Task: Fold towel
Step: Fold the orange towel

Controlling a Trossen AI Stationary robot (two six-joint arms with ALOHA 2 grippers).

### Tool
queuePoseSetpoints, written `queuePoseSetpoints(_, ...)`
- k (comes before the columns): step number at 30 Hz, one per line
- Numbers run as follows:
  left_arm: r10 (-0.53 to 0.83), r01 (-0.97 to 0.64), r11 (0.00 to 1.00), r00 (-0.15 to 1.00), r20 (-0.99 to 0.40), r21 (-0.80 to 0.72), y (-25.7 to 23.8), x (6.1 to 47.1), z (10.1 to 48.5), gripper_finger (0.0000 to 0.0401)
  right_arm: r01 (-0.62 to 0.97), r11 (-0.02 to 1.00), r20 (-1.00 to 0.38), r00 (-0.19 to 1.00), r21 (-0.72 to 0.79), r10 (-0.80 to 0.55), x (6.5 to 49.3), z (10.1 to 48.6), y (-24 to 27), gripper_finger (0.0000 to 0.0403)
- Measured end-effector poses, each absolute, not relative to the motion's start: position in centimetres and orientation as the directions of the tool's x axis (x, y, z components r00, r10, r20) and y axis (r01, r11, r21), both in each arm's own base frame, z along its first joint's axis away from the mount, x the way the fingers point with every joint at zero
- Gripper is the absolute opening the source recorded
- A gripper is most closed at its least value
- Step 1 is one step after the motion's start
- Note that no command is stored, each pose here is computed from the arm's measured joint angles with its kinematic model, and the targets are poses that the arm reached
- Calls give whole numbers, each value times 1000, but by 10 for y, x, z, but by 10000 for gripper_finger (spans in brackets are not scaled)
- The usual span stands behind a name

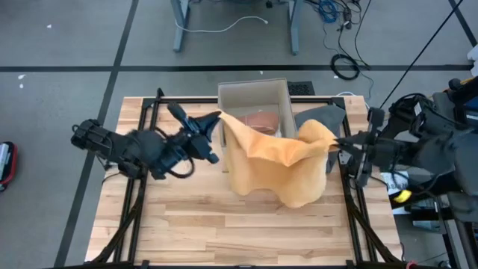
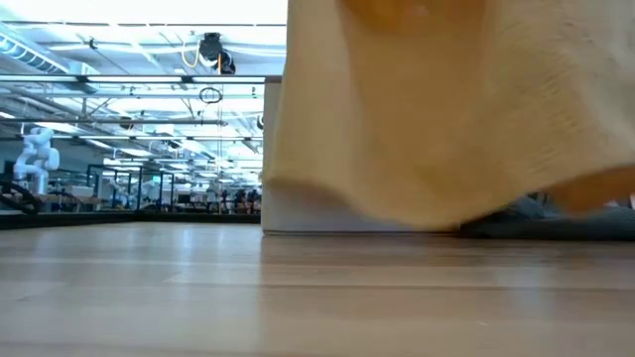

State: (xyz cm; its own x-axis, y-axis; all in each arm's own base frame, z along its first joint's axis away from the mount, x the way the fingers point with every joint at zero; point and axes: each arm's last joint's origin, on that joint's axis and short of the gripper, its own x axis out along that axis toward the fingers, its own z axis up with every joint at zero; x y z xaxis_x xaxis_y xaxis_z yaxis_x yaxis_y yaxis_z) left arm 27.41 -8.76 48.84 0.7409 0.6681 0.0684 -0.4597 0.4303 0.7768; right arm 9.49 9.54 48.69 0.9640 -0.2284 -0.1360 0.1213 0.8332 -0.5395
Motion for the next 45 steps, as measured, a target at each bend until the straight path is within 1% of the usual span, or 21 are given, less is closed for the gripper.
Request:
queuePoseSetpoints(2,642,-459,433,761,92,775,-87,269,495,1,90,844,-119,977,-529,-178,94,493,95,0)
queuePoseSetpoints(4,618,-433,442,782,83,786,-91,263,495,1,6,864,-129,988,-504,-82,93,495,96,0)
queuePoseSetpoints(7,575,-359,472,818,28,805,-102,256,487,1,-127,888,-174,983,-442,54,92,492,99,0)
queuePoseSetpoints(10,502,-245,515,863,-58,821,-114,251,473,1,-226,896,-255,958,-383,133,93,484,104,0)
queuePoseSetpoints(14,338,-69,630,921,-193,774,-129,244,456,1,-321,903,-374,905,-286,203,97,471,114,0)
queuePoseSetpoints(18,152,98,764,933,-326,638,-139,239,444,1,-360,909,-448,862,-211,237,104,462,127,0)
queuePoseSetpoints(21,31,193,842,915,-402,504,-142,236,438,1,-408,896,-503,819,-174,275,112,454,143,1)
queuePoseSetpoints(23,-31,240,876,894,-447,418,-144,235,434,1,-433,888,-536,792,-156,293,117,448,152,5)
queuePoseSetpoints(27,-83,292,904,837,-541,313,-150,238,421,1,-456,881,-593,747,-128,301,130,436,173,11)
queuePoseSetpoints(33,-112,337,916,735,-668,217,-162,251,396,1,-496,863,-651,689,-102,319,153,412,213,13)
queuePoseSetpoints(37,-114,341,926,664,-739,164,-172,262,375,1,-499,858,-683,670,-122,292,170,391,238,19)
queuePoseSetpoints(41,-89,347,924,604,-792,160,-187,272,353,5,-480,868,-731,637,-130,243,184,366,259,45)
queuePoseSetpoints(45,-82,371,916,548,-832,154,-207,280,329,28,-452,884,-773,599,-114,207,195,342,276,84)
